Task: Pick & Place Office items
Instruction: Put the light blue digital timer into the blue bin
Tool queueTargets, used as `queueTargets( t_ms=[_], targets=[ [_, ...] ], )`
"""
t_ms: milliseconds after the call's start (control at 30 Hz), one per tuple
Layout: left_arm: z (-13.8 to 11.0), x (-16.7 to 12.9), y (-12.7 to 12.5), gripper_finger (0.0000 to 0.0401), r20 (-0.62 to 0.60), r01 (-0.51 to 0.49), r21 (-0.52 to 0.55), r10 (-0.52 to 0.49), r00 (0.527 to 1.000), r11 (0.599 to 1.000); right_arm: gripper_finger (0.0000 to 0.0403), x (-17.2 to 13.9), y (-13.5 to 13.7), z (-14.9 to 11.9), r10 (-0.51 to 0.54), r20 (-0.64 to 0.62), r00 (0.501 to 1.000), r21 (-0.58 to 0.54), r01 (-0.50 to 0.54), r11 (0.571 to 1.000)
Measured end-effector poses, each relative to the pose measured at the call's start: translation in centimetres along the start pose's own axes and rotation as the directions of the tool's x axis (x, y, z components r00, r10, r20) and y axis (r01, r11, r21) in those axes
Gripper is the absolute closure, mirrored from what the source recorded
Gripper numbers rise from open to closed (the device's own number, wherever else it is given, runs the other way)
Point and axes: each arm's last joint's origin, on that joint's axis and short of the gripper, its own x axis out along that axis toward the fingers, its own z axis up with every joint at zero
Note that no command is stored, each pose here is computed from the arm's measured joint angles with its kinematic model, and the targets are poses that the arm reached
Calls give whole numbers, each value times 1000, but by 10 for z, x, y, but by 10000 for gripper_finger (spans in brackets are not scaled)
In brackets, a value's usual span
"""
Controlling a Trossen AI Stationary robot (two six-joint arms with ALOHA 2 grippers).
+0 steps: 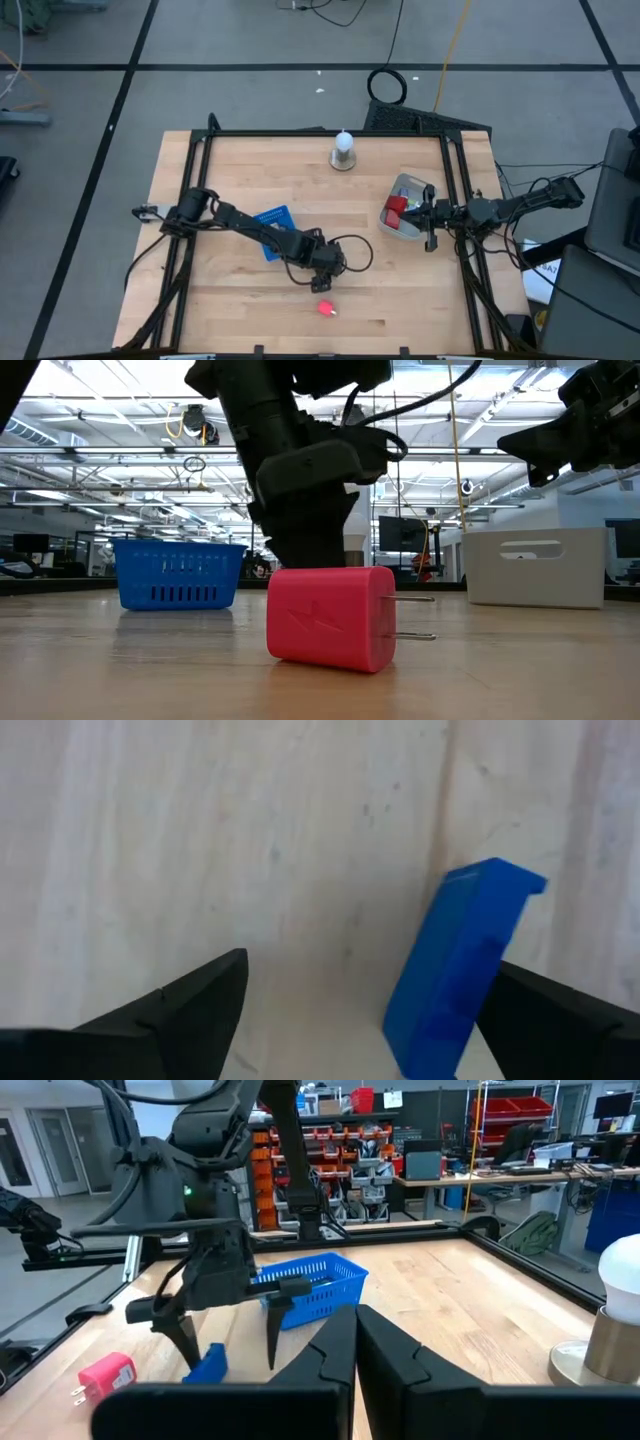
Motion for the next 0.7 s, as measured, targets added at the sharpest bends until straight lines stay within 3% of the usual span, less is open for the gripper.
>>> queueTargets(
  t_ms=[200, 333, 467, 667, 700],
  targets=[
    [0, 0, -1, 74, 2, -3, 84, 2, 1000, 996, 402, 0, 0, 0, 0, 0, 1000, 0, 0, 1000],
    [0, 0, -2, 121, 0, 7, 144, -7, 1000, 990, 402, 0, 0, 0, 0, 0, 1000, 0, 0, 1000],
    [-1, 0, -3, 192, -13, 50, 188, -48, 999, 981, 402, 0, 0, 0, 0, 0, 1000, 0, 0, 1000],
    [1, -1, -7, 344, -13, 136, 216, -137, 991, 967, 402, 0, 0, 0, 0, -1, 1000, 0, 0, 1000],
    [2, -1, -8, 353, -12, 158, 224, -159, 987, 962, 402, 0, 0, 0, 0, -2, 1000, -1, 0, 1000]
  ],
)
